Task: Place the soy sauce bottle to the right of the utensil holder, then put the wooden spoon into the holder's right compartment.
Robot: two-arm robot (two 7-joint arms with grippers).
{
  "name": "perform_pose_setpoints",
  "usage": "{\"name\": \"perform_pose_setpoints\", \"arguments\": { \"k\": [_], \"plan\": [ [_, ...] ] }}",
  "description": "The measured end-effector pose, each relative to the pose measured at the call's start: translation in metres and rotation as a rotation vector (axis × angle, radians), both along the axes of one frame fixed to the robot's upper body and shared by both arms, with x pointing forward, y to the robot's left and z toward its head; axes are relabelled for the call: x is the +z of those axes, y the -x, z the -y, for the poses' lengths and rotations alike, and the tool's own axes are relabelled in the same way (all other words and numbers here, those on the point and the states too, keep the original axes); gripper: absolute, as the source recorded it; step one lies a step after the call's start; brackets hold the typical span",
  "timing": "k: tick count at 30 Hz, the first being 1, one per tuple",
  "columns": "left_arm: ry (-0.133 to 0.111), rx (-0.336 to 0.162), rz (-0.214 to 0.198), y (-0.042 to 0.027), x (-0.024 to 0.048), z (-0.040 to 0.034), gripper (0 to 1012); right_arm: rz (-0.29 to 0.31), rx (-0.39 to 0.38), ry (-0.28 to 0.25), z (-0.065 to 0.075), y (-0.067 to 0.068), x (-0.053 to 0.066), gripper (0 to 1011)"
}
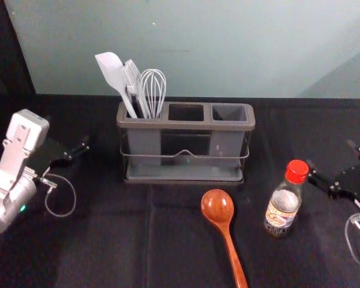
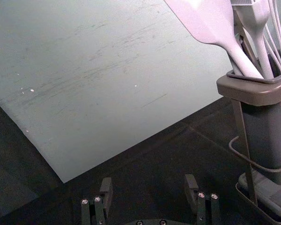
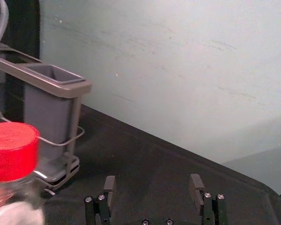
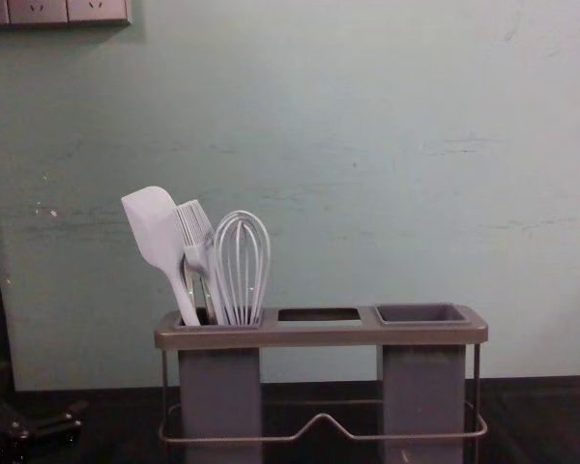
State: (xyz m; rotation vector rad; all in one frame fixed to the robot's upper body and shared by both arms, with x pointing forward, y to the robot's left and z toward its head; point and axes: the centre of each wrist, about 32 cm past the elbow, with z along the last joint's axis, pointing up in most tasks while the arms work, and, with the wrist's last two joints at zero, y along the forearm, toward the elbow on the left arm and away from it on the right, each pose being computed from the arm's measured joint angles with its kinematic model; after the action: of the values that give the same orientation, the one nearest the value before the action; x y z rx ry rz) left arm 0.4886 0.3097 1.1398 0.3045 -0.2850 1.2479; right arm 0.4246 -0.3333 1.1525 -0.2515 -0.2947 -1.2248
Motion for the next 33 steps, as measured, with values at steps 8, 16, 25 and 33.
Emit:
{"name": "perform_pose_setpoints", "arguments": {
  "k": [8,16,25,33],
  "plan": [
    [0.000,0.000,0.000,0.0000,0.0000,0.0000,1005,0.009,0.020,-0.025,0.010,0.034,0.009,1004],
    [0.000,0.000,0.000,0.0000,0.0000,0.0000,1005,-0.007,0.098,-0.072,0.017,0.059,0.021,1004],
    [0.000,0.000,0.000,0.0000,0.0000,0.0000,1005,-0.045,0.225,-0.185,0.017,0.066,0.021,1004],
    [0.000,0.000,0.000,0.0000,0.0000,0.0000,1005,-0.057,0.273,-0.220,0.010,0.052,0.018,1004]
  ]
}}
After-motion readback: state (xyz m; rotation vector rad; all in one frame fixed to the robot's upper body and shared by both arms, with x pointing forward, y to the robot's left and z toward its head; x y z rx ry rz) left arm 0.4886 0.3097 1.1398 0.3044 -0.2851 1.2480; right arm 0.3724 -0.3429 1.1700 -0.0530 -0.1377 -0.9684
